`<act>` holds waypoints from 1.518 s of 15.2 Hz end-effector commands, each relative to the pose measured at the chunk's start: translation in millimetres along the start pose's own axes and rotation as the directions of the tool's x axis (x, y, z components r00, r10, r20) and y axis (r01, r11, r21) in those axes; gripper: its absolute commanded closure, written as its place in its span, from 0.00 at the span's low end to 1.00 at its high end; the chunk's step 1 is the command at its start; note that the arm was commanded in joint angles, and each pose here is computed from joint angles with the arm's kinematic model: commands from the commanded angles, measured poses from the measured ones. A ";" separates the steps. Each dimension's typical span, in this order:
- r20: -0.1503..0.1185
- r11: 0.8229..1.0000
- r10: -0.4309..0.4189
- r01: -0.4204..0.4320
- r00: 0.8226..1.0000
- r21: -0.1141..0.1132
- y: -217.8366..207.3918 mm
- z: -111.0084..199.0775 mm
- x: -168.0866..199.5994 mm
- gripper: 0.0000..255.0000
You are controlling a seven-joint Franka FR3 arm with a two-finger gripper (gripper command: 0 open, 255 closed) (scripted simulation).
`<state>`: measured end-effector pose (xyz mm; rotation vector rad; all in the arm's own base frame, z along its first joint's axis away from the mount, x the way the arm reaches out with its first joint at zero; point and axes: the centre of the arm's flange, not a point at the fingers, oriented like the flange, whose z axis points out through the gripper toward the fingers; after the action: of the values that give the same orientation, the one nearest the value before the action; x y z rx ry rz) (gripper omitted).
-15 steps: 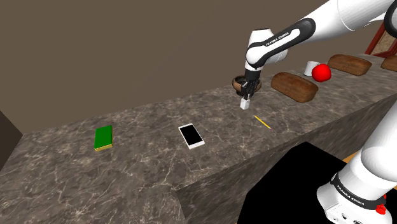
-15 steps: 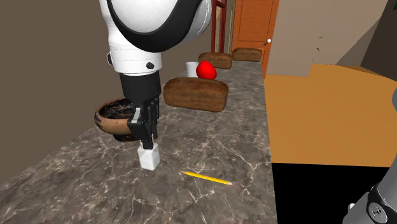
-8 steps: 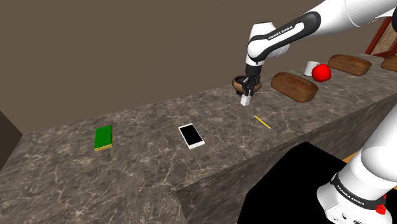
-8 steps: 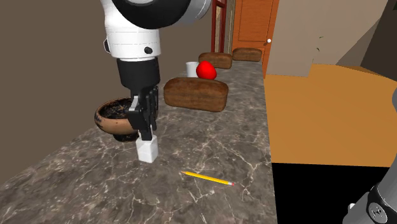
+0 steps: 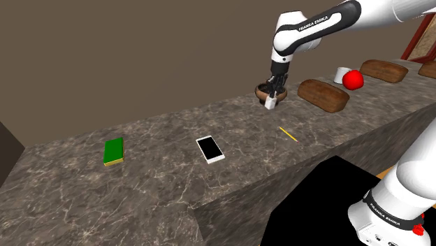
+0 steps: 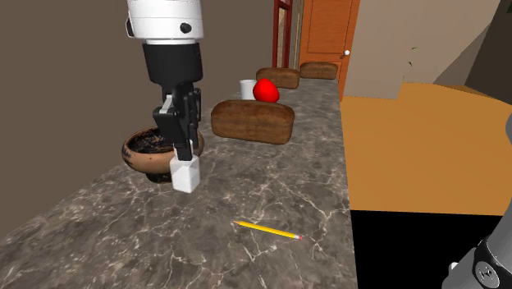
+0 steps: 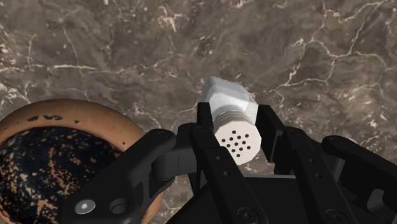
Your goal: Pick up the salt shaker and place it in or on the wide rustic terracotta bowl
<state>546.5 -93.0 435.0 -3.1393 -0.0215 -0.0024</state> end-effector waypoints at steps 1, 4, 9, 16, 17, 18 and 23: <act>0.000 1.000 0.000 0.000 1.000 0.000 0.9 -11.0 -0.5 1.00; 0.000 1.000 0.000 0.000 1.000 0.000 0.9 -26.8 -0.4 1.00; 0.000 1.000 0.000 0.000 1.000 0.000 0.8 -53.2 -0.4 1.00; 0.000 1.000 0.000 0.000 1.000 0.000 0.7 -90.2 -0.4 1.00; 0.000 1.000 0.000 0.000 1.000 0.000 0.7 -95.5 -0.3 1.00; 0.000 1.000 0.000 0.000 1.000 0.000 0.7 -100.8 -0.3 1.00; 0.000 1.000 0.000 0.000 1.000 0.000 42.4 -115.4 29.9 1.00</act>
<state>570.1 -127.1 546.6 -3.1387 -0.0205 -0.0018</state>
